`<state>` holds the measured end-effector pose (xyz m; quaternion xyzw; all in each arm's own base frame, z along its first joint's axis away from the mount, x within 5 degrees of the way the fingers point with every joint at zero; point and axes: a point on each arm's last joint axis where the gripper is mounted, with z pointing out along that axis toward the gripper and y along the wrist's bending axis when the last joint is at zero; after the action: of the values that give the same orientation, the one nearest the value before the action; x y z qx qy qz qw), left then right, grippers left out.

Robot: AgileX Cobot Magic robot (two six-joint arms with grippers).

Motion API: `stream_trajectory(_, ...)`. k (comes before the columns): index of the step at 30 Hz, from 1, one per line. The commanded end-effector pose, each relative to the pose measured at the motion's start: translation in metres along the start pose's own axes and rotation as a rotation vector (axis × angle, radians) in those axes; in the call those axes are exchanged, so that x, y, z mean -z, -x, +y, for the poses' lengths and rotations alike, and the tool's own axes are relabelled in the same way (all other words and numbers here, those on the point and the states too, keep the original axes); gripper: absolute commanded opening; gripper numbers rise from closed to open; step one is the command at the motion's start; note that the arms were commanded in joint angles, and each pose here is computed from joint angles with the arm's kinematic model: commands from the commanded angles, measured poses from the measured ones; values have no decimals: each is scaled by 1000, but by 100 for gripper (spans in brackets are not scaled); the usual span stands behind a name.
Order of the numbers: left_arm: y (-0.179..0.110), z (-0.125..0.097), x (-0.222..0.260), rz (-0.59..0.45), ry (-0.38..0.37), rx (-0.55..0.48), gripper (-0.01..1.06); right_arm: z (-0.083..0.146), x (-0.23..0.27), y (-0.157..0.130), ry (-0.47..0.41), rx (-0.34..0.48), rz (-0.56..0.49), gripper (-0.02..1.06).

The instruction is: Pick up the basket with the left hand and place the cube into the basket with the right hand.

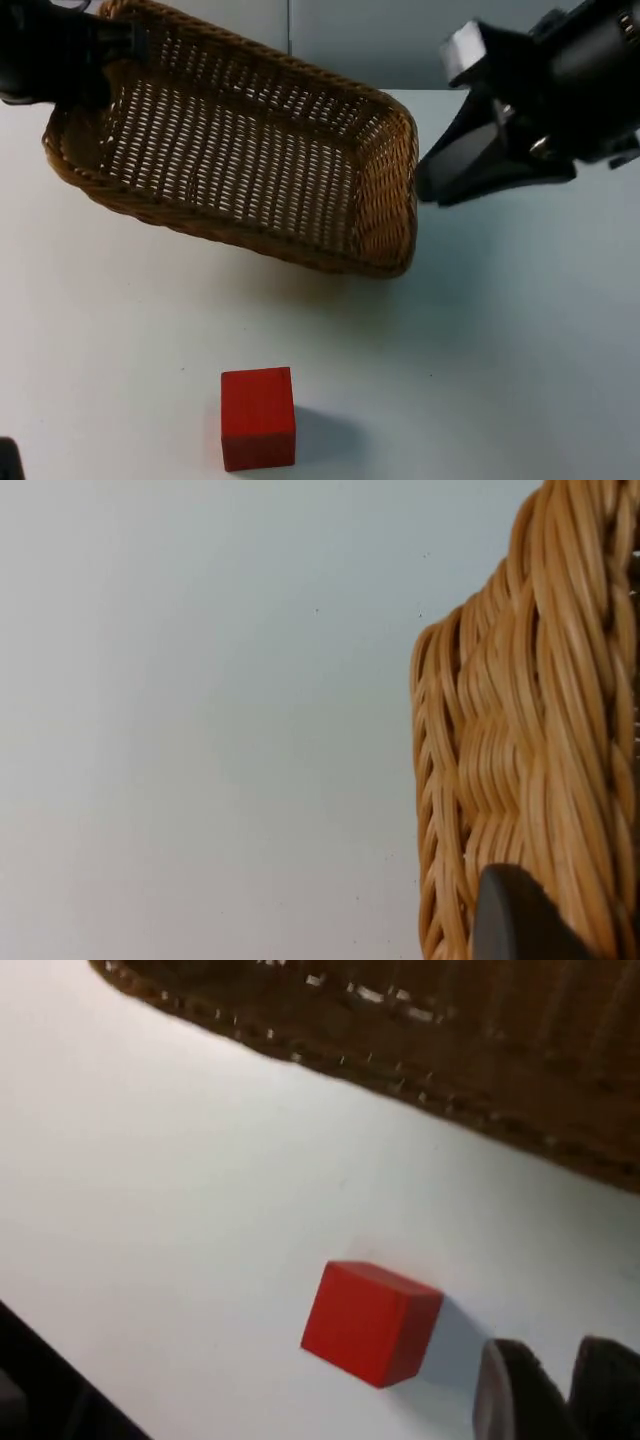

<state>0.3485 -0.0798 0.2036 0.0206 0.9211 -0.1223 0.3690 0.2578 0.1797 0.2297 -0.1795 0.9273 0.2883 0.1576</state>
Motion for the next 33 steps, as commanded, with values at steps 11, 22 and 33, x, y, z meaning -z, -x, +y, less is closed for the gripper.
stream_trajectory(11,4,-3,3,-26,-12,65,0,14,-79,-26,-22,-35,194,45)
stream_trajectory(22,7,-12,15,-22,-94,18,0,24,-118,-46,-69,6,246,46)
stream_trajectory(33,12,-25,25,-54,-232,-32,0,36,-123,-32,-61,20,192,68)
